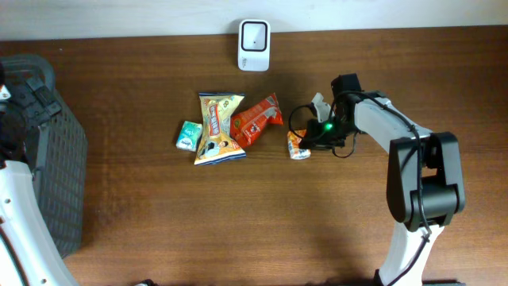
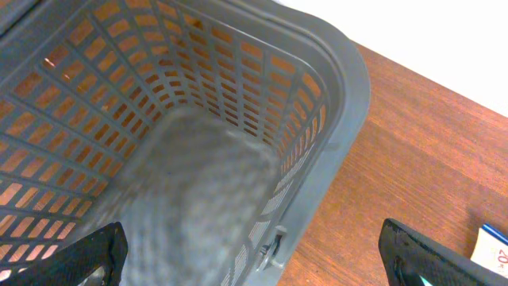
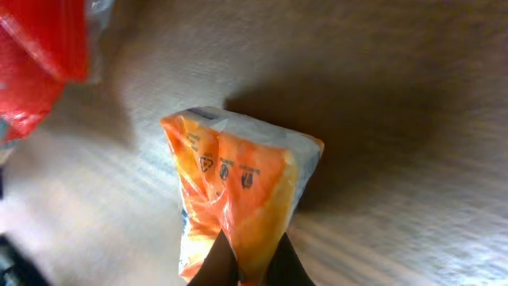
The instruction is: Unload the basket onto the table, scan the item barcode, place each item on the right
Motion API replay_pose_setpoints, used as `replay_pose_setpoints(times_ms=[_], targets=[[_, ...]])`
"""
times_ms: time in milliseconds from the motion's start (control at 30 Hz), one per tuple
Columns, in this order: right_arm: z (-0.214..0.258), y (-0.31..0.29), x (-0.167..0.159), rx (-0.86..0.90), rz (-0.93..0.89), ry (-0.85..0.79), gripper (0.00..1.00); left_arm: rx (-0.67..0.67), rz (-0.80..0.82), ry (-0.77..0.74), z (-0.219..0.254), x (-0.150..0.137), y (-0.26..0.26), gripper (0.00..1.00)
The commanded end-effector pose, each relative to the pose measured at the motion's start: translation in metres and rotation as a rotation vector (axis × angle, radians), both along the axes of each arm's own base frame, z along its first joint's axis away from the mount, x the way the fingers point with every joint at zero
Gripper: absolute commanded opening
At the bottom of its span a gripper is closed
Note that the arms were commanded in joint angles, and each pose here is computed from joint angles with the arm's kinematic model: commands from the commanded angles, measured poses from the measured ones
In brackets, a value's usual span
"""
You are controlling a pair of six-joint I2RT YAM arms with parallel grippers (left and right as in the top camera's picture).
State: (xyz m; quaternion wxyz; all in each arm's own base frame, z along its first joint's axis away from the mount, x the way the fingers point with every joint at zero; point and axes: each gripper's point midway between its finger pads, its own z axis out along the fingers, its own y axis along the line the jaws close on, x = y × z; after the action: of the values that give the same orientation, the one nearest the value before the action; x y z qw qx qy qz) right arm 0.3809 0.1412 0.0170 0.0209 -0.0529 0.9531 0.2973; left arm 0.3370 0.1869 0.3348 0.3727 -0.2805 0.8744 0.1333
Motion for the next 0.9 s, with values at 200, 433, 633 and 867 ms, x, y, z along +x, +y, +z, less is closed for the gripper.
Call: replay_pose_setpoints(times_ms=[200,433,633,867], targets=[[0.161,0.024,0.000,0.557,0.151,-0.185,0.04,-0.003,0.013,-0.002,0.000,0.000,0.002,0.99],[0.227,0.037,0.002,0.621,0.214,-0.259,0.04,-0.003,0.013,-0.002,0.000,0.000,0.002,0.99],[0.258,0.038,0.036,0.208,0.140,-0.369,0.04,-0.003,0.013,-0.002,0.000,0.000,0.002,0.99],[0.331,0.020,0.113,-0.557,-0.117,-0.905,0.04,-0.003,0.013,-0.002,0.000,0.000,0.002,0.99]])
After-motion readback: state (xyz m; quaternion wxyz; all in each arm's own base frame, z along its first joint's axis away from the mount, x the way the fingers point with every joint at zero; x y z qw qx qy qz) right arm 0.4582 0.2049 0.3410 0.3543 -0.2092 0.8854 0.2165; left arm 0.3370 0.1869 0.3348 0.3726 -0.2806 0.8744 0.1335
